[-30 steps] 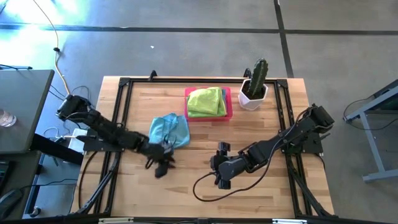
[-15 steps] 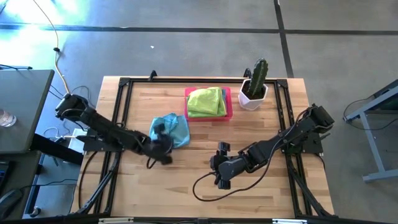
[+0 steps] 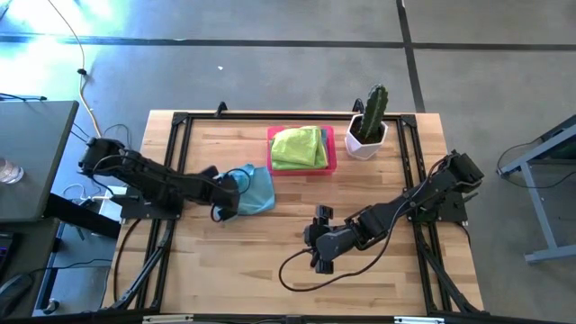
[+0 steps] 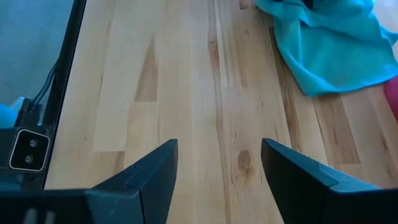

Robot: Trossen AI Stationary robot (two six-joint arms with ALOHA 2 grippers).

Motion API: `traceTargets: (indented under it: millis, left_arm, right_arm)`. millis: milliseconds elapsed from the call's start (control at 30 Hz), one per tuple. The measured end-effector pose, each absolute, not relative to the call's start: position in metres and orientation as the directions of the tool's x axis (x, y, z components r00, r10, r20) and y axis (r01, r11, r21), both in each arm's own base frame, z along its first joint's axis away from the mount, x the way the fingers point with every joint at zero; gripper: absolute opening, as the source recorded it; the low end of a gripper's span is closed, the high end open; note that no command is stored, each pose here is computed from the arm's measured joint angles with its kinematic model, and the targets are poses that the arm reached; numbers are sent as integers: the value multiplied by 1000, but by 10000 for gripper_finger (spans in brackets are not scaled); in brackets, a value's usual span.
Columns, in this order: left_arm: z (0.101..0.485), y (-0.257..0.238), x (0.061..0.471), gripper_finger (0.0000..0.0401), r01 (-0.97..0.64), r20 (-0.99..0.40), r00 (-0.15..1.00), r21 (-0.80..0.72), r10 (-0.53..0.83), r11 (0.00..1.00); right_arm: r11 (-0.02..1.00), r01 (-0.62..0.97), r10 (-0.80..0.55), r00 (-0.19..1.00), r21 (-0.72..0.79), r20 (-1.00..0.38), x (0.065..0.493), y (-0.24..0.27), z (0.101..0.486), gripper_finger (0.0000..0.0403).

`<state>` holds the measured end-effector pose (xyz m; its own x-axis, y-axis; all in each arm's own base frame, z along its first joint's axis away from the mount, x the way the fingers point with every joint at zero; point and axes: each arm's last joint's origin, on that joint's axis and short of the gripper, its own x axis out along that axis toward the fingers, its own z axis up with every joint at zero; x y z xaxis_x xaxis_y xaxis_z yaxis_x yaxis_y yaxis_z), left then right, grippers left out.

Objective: Fold microfiber towels
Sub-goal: Fold the blue microfiber cloth

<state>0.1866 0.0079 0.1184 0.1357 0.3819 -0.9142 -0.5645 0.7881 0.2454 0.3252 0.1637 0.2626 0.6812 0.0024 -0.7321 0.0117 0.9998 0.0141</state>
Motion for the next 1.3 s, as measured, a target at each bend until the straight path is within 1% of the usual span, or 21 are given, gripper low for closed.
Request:
traceTargets:
  millis: [100,233,367,433,533,767,867,933,1033,1133,1200,1233,1300]
  left_arm:
    - [113,1,188,130,-621,-900,213,175,380,764]
    - [113,-15,194,130,-620,-885,312,85,345,780]
    - [115,-32,205,131,-549,-863,450,-64,230,834]
    - [116,-39,209,131,-514,-846,498,-112,189,850]
    - [116,-50,214,131,-472,-825,549,-177,131,863]
    - [107,-73,228,131,-396,-763,646,-320,14,861]
    - [105,-84,236,131,-320,-710,699,-420,-88,849]
    - [109,-93,245,131,-237,-671,724,-455,-156,858]
    - [126,-104,261,131,-100,-610,761,-445,-220,890]
    - [141,-111,273,131,19,-567,788,-366,-239,931]
    - [151,-114,280,131,84,-545,802,-303,-245,949]
    - [154,-115,281,131,100,-552,798,-276,-243,956]
    - [152,-114,280,131,99,-614,756,-235,-226,967]
  right_arm:
    - [1000,12,2,681,14,-732,325,164,263,224]
    - [1000,-9,6,690,0,-724,326,164,263,224]
    - [1000,-7,23,721,27,-692,329,166,267,224]
    - [999,-8,34,742,42,-670,331,167,269,224]
    - [998,-13,48,768,59,-639,334,168,272,224]
    - [996,-11,63,813,94,-578,340,167,278,224]
    - [995,21,36,837,97,-546,344,164,281,224]
    - [993,50,18,842,111,-540,345,161,281,224]
    - [983,93,7,840,155,-543,347,156,281,224]
    - [973,126,3,830,193,-557,350,156,275,224]
    - [974,129,2,817,187,-577,354,157,267,224]
    - [975,129,2,810,181,-587,355,158,262,224]
    - [977,129,1,793,169,-610,360,161,251,224]
